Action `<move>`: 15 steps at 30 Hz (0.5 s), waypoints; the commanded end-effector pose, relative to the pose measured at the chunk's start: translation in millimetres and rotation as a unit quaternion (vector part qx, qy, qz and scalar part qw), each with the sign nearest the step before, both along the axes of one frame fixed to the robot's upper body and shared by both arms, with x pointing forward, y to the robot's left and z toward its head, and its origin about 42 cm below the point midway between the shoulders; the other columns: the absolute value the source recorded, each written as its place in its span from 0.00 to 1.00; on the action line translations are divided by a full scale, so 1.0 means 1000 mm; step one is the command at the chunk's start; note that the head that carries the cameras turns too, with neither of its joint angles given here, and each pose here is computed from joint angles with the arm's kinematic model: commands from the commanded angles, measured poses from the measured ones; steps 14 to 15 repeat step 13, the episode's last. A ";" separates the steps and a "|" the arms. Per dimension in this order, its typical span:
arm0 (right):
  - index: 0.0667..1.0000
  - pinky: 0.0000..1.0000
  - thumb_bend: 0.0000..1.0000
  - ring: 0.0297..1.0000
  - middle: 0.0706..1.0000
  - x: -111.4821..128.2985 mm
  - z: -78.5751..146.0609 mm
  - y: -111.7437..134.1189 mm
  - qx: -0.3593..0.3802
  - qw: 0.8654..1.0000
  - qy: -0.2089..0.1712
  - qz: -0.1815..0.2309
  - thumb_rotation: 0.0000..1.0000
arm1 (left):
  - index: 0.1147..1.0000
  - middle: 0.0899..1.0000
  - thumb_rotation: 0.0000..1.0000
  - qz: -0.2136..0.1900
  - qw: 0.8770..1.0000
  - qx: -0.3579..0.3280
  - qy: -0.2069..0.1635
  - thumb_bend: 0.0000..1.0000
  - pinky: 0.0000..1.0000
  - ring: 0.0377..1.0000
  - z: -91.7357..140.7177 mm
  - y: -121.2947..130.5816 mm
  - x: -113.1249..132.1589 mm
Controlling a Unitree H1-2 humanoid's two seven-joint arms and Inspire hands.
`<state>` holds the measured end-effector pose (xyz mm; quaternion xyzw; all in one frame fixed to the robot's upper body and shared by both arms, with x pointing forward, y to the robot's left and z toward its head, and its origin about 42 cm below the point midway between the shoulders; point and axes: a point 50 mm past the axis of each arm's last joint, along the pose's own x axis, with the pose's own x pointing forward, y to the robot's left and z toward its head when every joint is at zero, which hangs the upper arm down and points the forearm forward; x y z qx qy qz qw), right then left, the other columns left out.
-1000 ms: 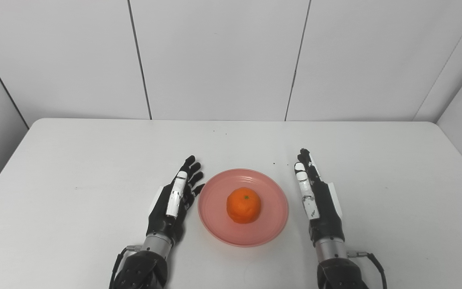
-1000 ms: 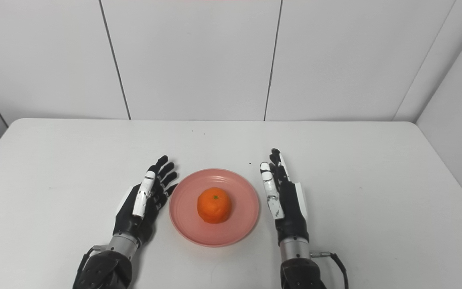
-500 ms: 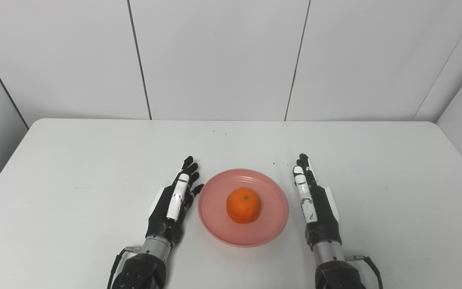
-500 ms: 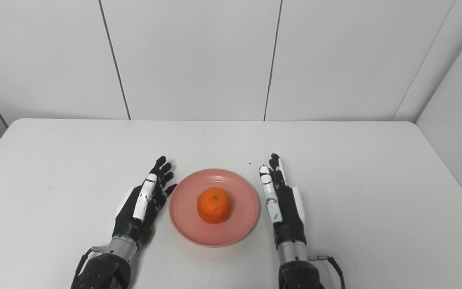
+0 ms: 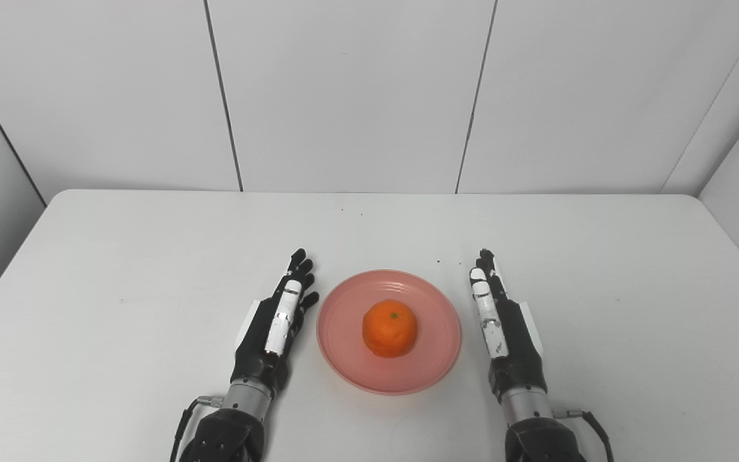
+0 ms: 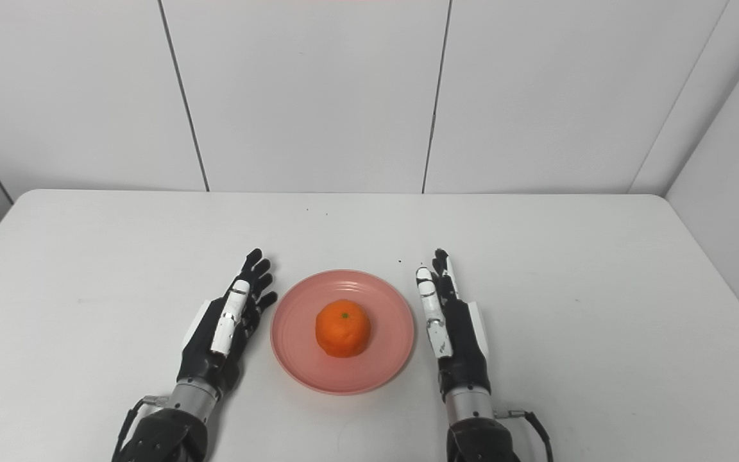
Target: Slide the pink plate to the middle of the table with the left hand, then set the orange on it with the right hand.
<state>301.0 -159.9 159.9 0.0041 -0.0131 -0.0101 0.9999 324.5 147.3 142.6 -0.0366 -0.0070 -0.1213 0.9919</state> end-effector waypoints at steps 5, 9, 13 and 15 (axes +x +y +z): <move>1.00 0.99 0.22 0.98 1.00 0.004 0.011 0.003 0.001 1.000 -0.023 0.006 1.00 | 1.00 1.00 1.00 0.004 0.999 -0.006 -0.036 0.39 1.00 1.00 0.012 -0.003 0.002; 1.00 1.00 0.23 0.98 1.00 0.003 0.011 0.003 0.005 1.000 -0.020 0.006 1.00 | 1.00 1.00 1.00 0.006 0.999 -0.004 -0.035 0.38 1.00 1.00 0.011 -0.003 0.001; 1.00 1.00 0.23 0.97 0.99 0.003 0.011 0.003 0.007 1.000 -0.020 0.007 1.00 | 1.00 1.00 1.00 0.005 0.999 -0.004 -0.034 0.39 1.00 1.00 0.011 -0.003 0.001; 1.00 1.00 0.23 0.97 0.99 0.003 0.011 0.003 0.007 1.000 -0.020 0.007 1.00 | 1.00 1.00 1.00 0.005 0.999 -0.004 -0.034 0.39 1.00 1.00 0.011 -0.003 0.001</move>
